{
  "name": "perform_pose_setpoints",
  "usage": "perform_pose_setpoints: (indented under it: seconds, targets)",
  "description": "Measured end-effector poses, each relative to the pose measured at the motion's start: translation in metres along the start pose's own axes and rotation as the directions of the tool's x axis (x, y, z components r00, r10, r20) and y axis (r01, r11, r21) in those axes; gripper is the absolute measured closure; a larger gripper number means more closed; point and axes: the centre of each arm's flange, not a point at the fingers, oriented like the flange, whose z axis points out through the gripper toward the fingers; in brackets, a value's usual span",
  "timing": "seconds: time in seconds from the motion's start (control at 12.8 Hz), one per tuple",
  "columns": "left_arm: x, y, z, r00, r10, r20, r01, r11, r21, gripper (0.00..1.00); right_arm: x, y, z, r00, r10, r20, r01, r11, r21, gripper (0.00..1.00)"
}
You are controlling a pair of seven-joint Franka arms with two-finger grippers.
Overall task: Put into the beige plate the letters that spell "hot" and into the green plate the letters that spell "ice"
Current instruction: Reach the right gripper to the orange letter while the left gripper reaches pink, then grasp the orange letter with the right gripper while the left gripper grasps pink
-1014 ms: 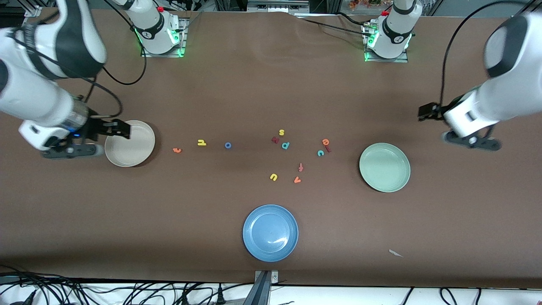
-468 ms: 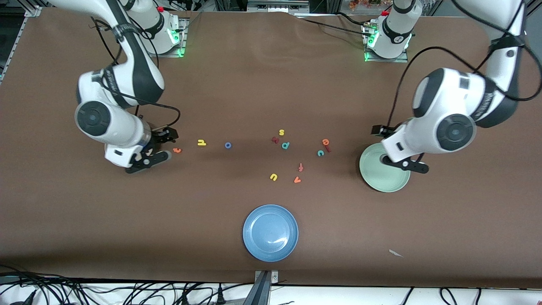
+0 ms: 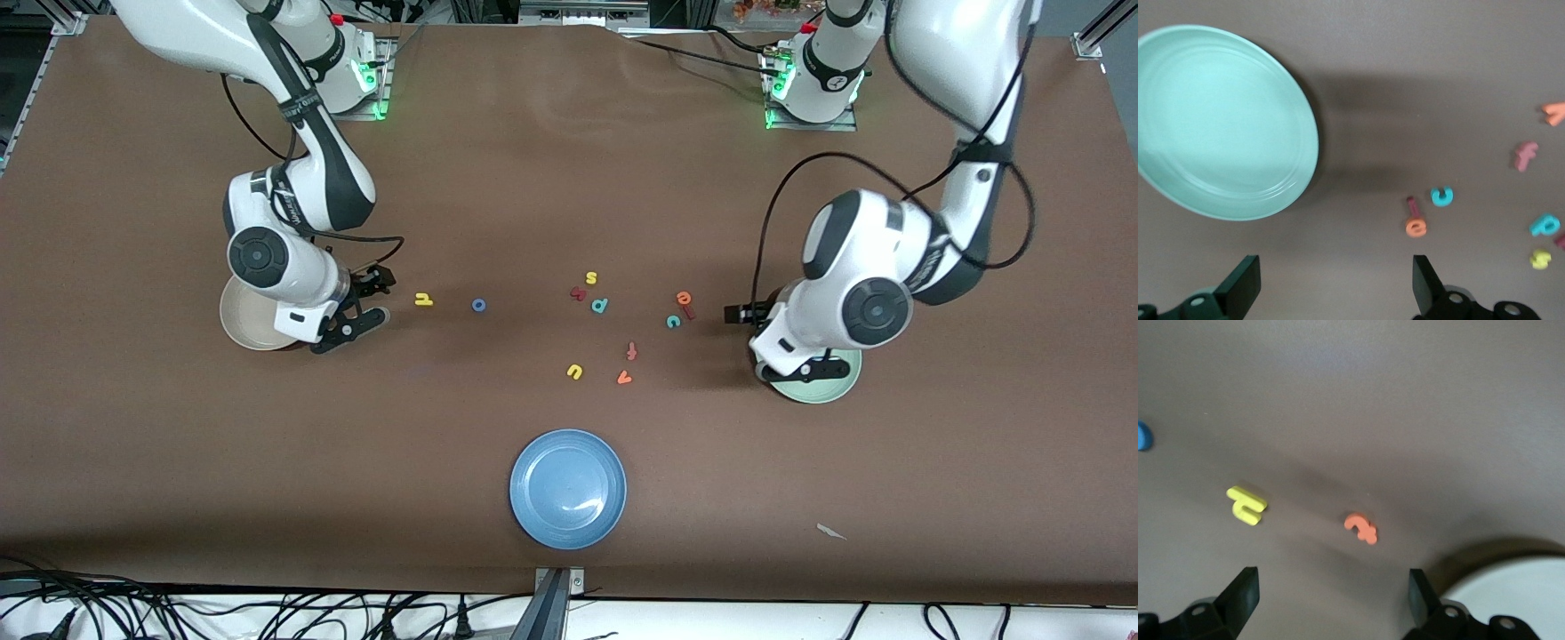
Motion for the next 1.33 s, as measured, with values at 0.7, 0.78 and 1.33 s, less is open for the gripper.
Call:
perform_pose_setpoints:
  seconds: [0.7,0.78,1.33]
  targets:
    - [0.001,0.065,0.106,0.980,-0.188,0.067,0.191,0.980,-0.047,0.44,0.003,0.010,0.048,0.999,-0.025,-0.029,0.025,1.000,-0.003,0.27]
    - [0.001,0.062,0.109,0.979,-0.192,0.072,0.196,0.980,-0.043,0.46,0.003,0.010,0.050,0.999,-0.025,-0.028,0.025,1.000,-0.002,0.27]
    - [-0.005,0.052,0.134,0.970,-0.215,0.115,0.220,0.975,-0.027,0.62,0.002,0.018,0.056,0.999,-0.019,-0.032,0.019,1.000,-0.004,0.57]
